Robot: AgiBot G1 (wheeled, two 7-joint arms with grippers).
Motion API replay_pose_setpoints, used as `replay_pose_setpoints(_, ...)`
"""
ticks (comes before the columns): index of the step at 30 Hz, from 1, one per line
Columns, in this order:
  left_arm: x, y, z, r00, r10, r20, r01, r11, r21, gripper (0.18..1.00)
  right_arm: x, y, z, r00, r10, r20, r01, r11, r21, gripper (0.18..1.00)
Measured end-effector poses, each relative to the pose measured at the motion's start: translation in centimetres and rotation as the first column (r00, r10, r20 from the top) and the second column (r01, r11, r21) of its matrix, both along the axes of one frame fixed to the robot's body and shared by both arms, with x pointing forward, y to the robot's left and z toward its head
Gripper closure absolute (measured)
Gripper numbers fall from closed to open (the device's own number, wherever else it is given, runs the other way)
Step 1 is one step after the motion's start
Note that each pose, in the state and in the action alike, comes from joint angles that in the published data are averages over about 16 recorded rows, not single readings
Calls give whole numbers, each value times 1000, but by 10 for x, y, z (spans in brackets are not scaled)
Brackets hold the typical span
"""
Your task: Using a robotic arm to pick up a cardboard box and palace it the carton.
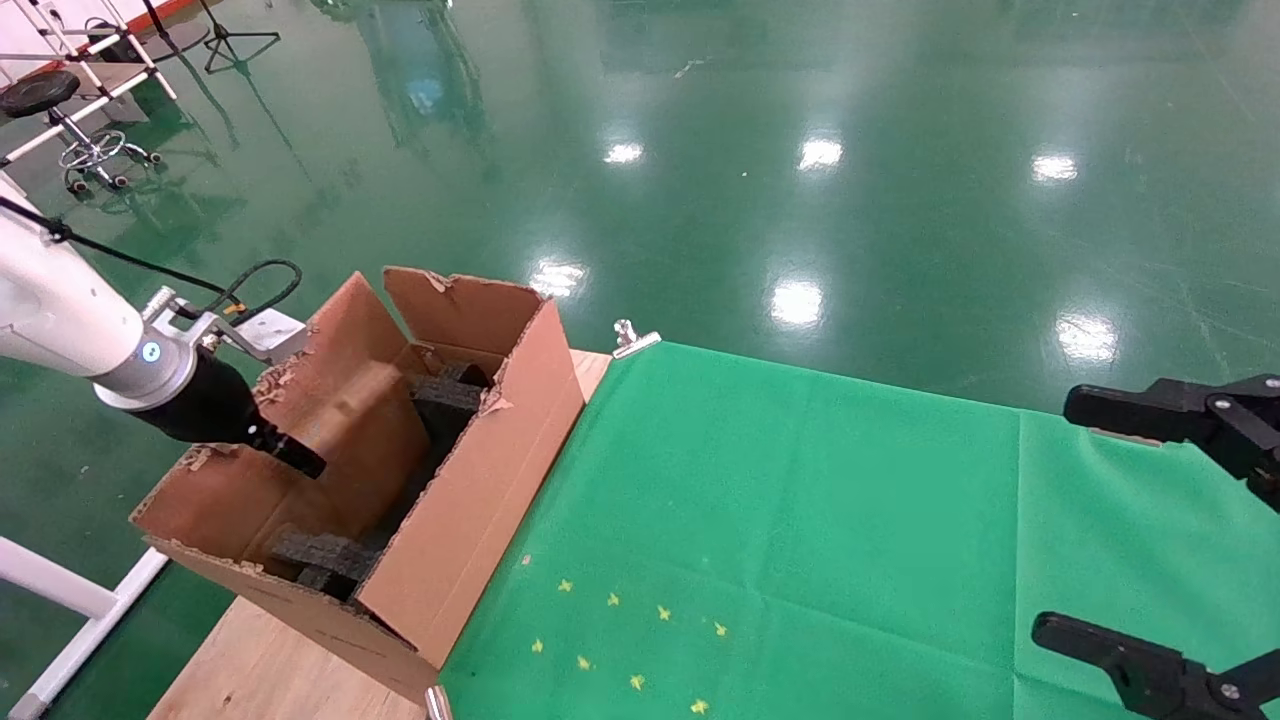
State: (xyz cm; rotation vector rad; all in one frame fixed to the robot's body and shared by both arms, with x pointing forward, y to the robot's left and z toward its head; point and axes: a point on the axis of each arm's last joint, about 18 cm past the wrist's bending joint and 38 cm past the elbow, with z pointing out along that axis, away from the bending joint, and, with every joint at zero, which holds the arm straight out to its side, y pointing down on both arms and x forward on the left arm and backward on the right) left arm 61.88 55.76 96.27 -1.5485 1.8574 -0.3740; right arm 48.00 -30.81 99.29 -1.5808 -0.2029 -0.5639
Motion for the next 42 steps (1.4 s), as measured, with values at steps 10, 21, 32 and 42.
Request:
replay_pose_setpoints(10, -2, -15, 51, 981, -146, 131, 148, 989, -10, 366, 0, 0, 0, 1000, 0, 0, 0, 1000, 0, 178)
replay_pose_setpoints(21, -13, -26, 87, 942, -255, 220, 262, 965, -1, 222, 0, 0, 0, 1000, 0, 0, 0, 1000, 0, 178)
replay_pose_setpoints(32, 0, -55, 71, 903, -360, 236, 377, 926, -29, 184, 0, 0, 0, 1000, 0, 0, 0, 1000, 1, 178)
replay_pose_setpoints(42, 12, -114, 45, 775, -553, 306, 599, 797, -78, 183, 0, 0, 0, 1000, 0, 0, 0, 1000, 1, 178)
